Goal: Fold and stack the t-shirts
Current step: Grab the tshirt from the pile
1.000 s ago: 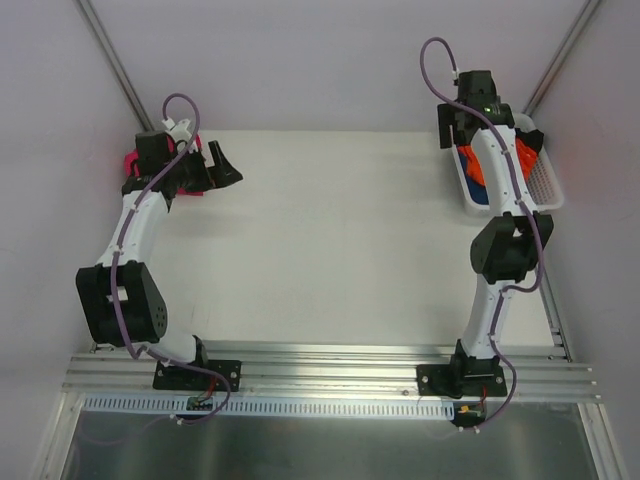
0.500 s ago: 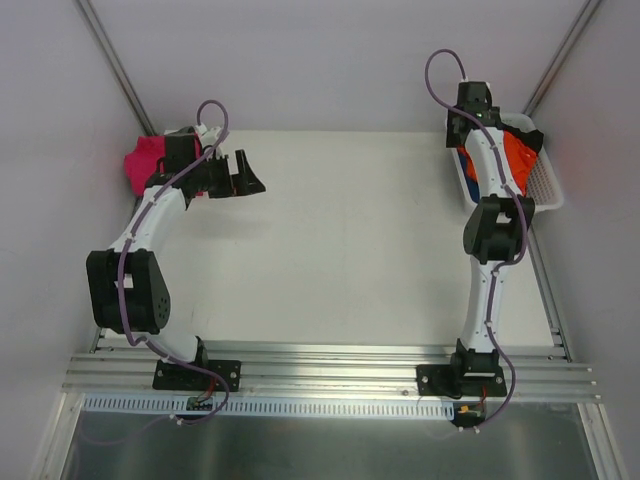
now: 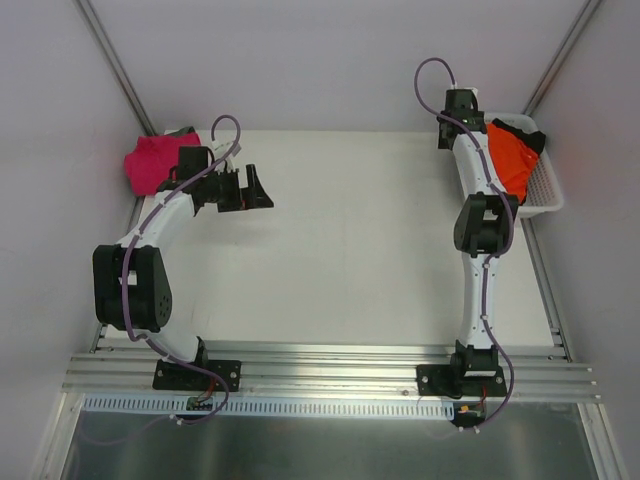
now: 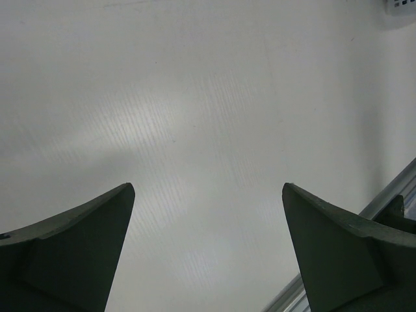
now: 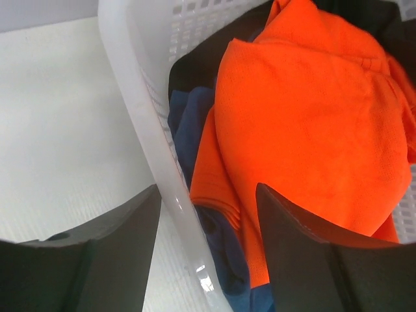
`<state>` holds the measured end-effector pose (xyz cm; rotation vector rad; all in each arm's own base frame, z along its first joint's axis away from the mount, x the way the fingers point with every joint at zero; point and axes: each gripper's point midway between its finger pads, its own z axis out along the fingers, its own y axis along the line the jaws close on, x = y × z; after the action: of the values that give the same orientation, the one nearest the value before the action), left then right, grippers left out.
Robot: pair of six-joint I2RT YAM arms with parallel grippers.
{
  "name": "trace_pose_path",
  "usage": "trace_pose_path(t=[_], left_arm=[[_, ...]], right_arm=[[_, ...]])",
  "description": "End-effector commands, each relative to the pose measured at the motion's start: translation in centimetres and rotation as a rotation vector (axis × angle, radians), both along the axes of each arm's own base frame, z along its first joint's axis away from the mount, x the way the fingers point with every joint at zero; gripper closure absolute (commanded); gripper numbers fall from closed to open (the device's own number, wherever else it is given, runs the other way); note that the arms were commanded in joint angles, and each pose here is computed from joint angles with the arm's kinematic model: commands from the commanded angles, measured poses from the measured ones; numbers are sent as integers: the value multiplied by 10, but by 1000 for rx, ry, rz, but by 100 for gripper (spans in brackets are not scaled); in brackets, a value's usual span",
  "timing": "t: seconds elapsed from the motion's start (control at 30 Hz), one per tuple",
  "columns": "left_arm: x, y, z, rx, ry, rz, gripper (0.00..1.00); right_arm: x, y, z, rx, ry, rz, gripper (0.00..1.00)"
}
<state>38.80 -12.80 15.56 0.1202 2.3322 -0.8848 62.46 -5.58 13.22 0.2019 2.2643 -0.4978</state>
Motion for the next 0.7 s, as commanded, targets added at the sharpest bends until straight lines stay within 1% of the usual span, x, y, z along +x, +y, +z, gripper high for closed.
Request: trace_pose_path(t=[0.0, 0.07, 0.17, 0.33, 0.47, 0.67], left_arm=[[-4, -7, 11, -31, -19, -21, 1], [-4, -7, 12, -36, -19, -22, 1], [-6, -9, 13, -48, -10, -27, 1], [-5, -9, 16, -55, -13, -23, 1], [-5, -9, 20, -54, -25, -24, 1], [-16, -13, 19, -51, -21, -33, 1]], right_arm=[[18, -25, 53, -71, -174, -94, 37], [19, -30, 65, -90, -208, -120, 36], [21, -27, 82, -78, -245, -102, 36], [17, -20, 92, -60, -252, -88, 35], [16, -29, 86, -84, -238, -110, 35], [15, -40, 40, -91, -145, -122, 38]])
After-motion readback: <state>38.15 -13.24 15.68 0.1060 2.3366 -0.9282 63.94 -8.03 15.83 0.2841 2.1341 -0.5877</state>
